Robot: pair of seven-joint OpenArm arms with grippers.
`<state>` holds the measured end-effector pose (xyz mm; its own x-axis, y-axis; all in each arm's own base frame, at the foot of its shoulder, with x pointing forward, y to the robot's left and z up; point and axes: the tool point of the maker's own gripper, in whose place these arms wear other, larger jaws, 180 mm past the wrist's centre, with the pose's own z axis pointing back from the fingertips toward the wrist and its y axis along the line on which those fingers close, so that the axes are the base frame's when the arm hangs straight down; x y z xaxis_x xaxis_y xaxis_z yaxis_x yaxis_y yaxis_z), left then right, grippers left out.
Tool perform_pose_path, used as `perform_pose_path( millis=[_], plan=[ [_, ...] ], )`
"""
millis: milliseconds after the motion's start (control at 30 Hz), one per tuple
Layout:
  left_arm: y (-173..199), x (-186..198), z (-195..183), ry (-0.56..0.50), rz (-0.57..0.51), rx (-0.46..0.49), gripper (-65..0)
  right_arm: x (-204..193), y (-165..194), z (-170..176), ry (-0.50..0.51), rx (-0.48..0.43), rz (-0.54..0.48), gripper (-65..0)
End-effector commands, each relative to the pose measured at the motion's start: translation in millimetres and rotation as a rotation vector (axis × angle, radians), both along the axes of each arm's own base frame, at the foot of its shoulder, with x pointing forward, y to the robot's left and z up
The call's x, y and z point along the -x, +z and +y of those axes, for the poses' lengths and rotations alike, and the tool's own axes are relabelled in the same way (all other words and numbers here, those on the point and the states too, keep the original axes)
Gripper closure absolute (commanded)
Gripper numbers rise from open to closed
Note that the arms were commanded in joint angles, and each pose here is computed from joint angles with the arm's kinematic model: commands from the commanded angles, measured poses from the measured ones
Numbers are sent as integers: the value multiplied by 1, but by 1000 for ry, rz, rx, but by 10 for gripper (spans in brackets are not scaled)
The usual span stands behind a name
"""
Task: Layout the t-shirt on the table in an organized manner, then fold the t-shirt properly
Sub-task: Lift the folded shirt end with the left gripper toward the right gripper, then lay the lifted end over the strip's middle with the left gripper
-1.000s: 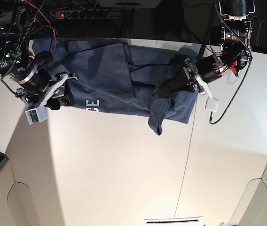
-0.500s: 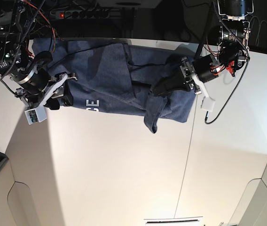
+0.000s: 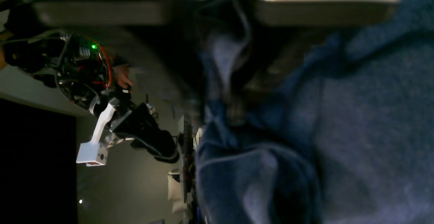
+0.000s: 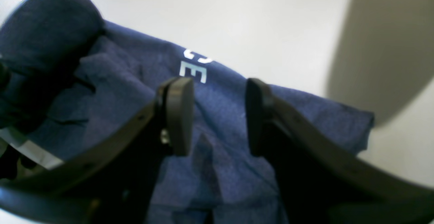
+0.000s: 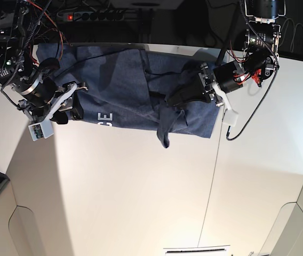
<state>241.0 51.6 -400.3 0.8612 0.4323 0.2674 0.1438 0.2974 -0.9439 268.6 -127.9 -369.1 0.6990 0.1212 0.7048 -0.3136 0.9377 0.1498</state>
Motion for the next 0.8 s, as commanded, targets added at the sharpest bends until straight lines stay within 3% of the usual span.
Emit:
perform_pose_path(
  millis=[0,500,667,767],
  plan=[
    [12,-9,1,12,-47,19,-216,-9,13,0,-2,-9,-53,-252],
    [26,-15,1,5,-99,10,-215,-10,15,-1,-4,-10,-62,-252],
    [40,-21,5,12,-154,-4,-215,-12,12,-13,-18,67,-71,-253],
    [29,-19,9,-12,-146,-92,-215,-13,13,-25,-45,82,-77,-253]
  ],
)
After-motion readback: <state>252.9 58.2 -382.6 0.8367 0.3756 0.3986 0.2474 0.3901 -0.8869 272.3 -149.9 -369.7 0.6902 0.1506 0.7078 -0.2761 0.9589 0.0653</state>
